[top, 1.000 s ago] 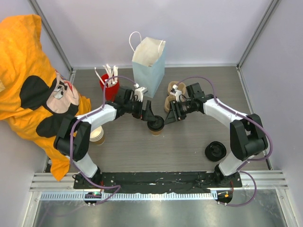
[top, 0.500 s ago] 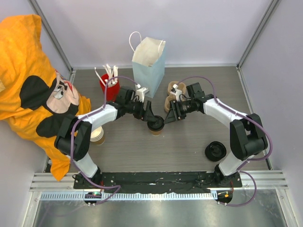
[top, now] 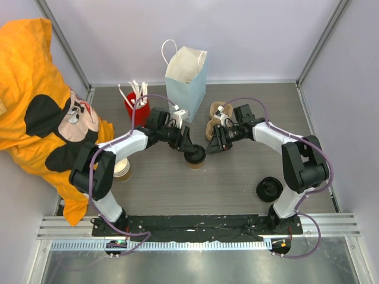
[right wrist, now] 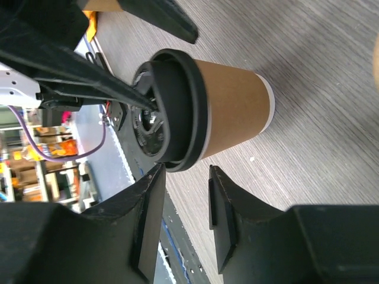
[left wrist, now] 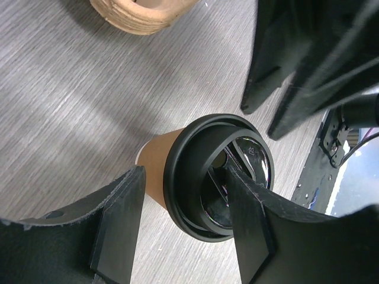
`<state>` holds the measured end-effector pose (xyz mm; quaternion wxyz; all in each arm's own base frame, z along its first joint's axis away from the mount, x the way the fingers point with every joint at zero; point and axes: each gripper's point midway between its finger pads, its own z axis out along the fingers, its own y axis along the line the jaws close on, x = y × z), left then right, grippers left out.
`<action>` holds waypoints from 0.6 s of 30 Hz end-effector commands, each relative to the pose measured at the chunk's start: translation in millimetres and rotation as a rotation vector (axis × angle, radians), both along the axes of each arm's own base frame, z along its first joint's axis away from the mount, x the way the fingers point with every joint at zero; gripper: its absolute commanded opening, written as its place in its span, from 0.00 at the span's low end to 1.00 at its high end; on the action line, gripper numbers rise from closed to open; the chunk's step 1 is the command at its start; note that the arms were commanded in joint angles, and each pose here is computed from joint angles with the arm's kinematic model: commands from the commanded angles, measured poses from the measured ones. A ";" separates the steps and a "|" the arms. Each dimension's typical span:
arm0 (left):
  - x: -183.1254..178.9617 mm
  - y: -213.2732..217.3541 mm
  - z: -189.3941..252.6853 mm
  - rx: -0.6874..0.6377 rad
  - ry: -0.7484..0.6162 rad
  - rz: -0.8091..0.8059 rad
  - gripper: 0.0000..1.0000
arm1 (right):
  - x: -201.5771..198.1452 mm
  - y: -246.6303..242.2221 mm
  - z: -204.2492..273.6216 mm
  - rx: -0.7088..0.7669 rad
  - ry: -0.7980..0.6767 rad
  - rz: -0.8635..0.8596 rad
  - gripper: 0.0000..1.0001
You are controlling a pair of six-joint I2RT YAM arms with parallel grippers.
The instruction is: Pack the takeout coffee
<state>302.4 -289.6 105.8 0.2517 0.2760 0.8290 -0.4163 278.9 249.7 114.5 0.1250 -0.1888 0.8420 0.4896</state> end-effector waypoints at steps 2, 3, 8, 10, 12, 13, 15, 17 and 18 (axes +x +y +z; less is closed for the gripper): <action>-12.2 11.5 -36.6 0.114 0.035 -0.047 0.60 | 9.2 3.7 5.1 0.072 0.031 0.003 0.38; -13.0 11.7 -37.9 0.115 0.037 -0.053 0.60 | 9.9 4.3 4.8 0.076 0.033 0.005 0.38; -13.7 9.6 -38.9 0.114 0.044 -0.063 0.60 | 11.0 8.4 6.1 0.119 0.070 0.022 0.36; -14.2 8.9 -39.1 0.113 0.046 -0.064 0.60 | 11.6 10.3 9.3 0.137 0.080 0.030 0.36; -15.0 8.0 -38.5 0.112 0.045 -0.067 0.60 | 13.5 11.3 9.6 0.142 0.082 0.032 0.36; -15.4 7.7 -38.3 0.110 0.045 -0.070 0.61 | 13.8 11.7 10.0 0.145 0.085 0.034 0.36; -16.5 7.6 -38.1 0.110 0.046 -0.070 0.61 | 13.9 12.7 13.7 0.163 0.089 0.044 0.36; -16.6 7.1 -37.3 0.107 0.048 -0.071 0.61 | 16.5 12.4 12.7 0.150 0.084 0.032 0.36; -16.8 6.9 -37.1 0.105 0.048 -0.072 0.61 | 17.9 12.2 11.8 0.144 0.079 0.028 0.35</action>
